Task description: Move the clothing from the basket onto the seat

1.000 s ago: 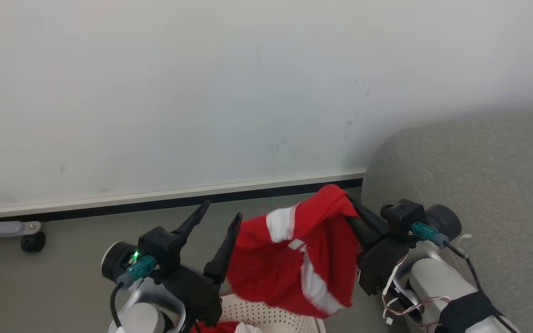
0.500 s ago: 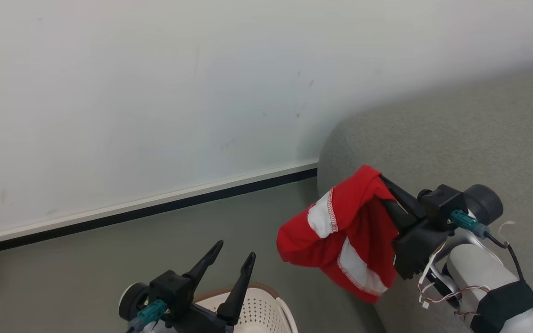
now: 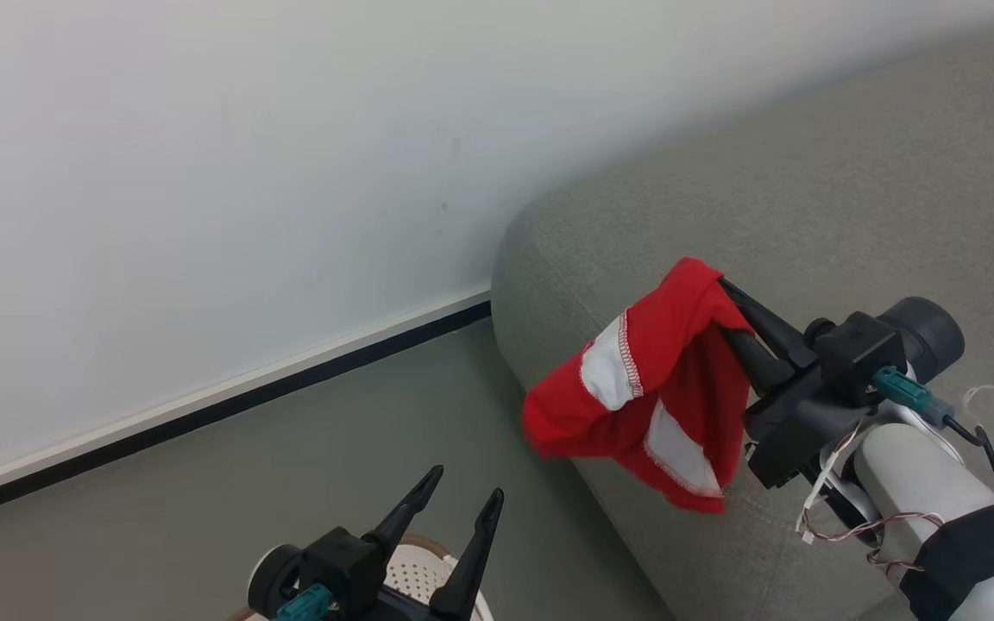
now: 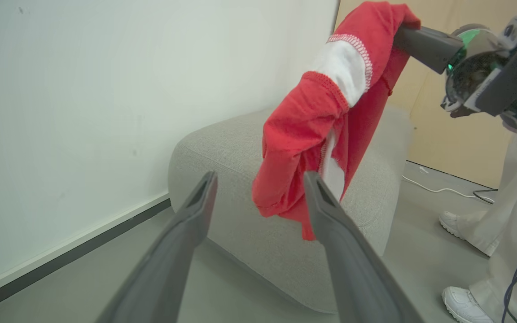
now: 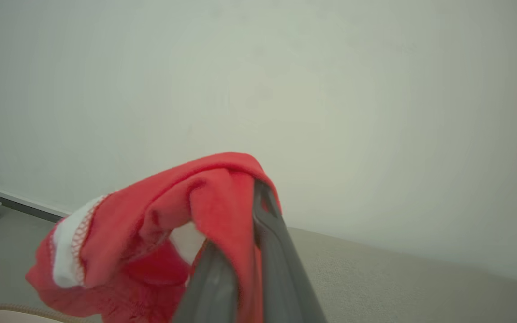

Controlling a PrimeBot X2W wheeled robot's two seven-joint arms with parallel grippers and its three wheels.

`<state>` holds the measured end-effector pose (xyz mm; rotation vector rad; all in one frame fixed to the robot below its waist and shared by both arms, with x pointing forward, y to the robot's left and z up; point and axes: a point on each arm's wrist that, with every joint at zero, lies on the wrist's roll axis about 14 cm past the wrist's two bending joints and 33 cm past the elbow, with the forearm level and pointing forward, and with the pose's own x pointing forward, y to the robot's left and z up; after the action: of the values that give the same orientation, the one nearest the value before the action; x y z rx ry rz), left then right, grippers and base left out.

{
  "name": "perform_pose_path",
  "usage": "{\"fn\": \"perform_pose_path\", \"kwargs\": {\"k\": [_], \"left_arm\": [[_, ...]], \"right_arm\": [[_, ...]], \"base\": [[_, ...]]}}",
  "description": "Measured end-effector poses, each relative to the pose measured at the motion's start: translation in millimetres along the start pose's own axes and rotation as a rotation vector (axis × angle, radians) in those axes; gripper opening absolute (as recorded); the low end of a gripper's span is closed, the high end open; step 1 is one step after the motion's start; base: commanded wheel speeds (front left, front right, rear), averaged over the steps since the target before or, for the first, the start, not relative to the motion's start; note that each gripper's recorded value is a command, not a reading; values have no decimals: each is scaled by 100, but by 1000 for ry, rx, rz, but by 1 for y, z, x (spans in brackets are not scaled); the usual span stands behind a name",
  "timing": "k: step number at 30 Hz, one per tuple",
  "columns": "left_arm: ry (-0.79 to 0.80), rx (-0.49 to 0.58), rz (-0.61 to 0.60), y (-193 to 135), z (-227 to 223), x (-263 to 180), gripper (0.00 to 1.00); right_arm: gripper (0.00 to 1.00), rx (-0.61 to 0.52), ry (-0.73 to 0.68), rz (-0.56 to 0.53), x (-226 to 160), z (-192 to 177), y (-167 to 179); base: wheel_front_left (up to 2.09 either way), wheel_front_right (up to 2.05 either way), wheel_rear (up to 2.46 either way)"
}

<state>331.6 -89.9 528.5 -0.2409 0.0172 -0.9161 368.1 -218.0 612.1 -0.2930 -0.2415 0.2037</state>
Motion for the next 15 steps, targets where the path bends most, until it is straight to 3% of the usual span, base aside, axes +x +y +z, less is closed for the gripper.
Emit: {"fn": "perform_pose_path", "kwargs": {"k": [15], "left_arm": [[32,-24,-82,-17,-19,20,100]], "right_arm": [[0,-69,38,-130,-29,-2,-53]], "base": [[0,0,0]]}}
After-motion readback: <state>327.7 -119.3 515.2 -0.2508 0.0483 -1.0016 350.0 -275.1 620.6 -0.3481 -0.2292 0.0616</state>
